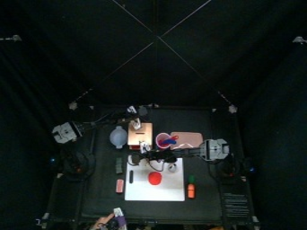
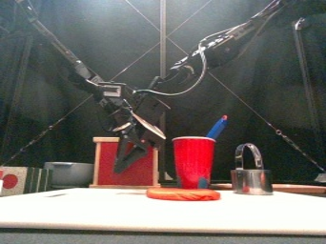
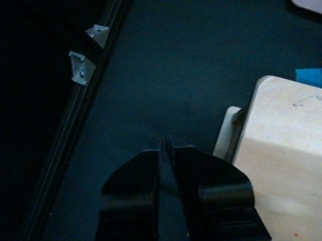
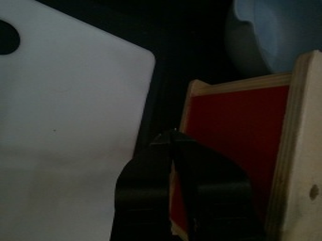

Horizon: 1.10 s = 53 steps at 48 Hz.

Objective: Get the cutter from the drawer then cut the dough then place the extra dough in the bowl
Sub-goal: Shut the drawer

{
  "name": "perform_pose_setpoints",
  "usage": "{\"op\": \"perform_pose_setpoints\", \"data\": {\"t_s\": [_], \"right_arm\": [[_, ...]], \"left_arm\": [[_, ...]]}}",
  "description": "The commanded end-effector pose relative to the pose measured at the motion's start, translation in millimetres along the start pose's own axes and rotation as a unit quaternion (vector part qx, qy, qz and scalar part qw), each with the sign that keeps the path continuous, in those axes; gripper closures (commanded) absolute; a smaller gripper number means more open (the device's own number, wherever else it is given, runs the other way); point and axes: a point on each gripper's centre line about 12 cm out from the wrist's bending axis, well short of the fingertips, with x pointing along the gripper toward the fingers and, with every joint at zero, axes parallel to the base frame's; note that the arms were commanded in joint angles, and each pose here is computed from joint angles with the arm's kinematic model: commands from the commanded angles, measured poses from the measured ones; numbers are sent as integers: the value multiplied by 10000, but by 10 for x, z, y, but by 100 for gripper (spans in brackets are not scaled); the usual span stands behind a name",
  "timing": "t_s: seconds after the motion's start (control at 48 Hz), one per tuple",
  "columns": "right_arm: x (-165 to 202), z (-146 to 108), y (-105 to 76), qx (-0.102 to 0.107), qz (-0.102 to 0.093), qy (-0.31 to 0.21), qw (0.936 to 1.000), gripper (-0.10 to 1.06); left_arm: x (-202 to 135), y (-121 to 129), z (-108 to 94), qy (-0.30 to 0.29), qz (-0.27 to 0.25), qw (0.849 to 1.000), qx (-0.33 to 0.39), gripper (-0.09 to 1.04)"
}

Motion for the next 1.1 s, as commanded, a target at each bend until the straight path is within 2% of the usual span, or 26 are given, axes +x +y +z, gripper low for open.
{"op": "perform_pose_setpoints", "data": {"t_s": [0.021,0.125,0.312,0.396,0.479,0.583,0.646,0.708,0.812,0.938,1.104], "right_arm": [[-47,44,-179,-42,-206,-96,9997,81],[-39,48,-235,-40,-267,-107,9996,81],[-57,97,-224,-20,-259,-185,9995,81],[-133,150,-230,52,-258,-272,9993,81],[-254,266,-154,142,-179,-430,9988,81],[-453,415,-24,466,42,-662,9967,81],[-588,475,-9,761,156,-801,9938,81],[-763,499,-2,1060,281,-914,9898,81],[-1042,427,3,1337,394,-968,9855,80],[-1357,275,65,1355,461,-875,9858,75],[-1789,82,287,1148,612,-835,9880,57]], "left_arm": [[-30,-11,36,-48,0,10000,27,38],[-28,-13,30,-41,-3,10000,27,38],[-34,-12,33,-48,0,10000,20,38],[-61,-1,61,-139,40,9999,5,38],[-101,14,97,-292,110,9995,-2,38],[-195,63,180,-631,274,9976,-19,38],[-252,89,224,-838,373,9958,-38,37],[-334,113,285,-1106,484,9927,-74,37],[-467,127,370,-1418,581,9881,-159,37],[-644,93,460,-1766,610,9818,-345,37],[-844,-100,549,-2315,555,9694,-606,37]]}}
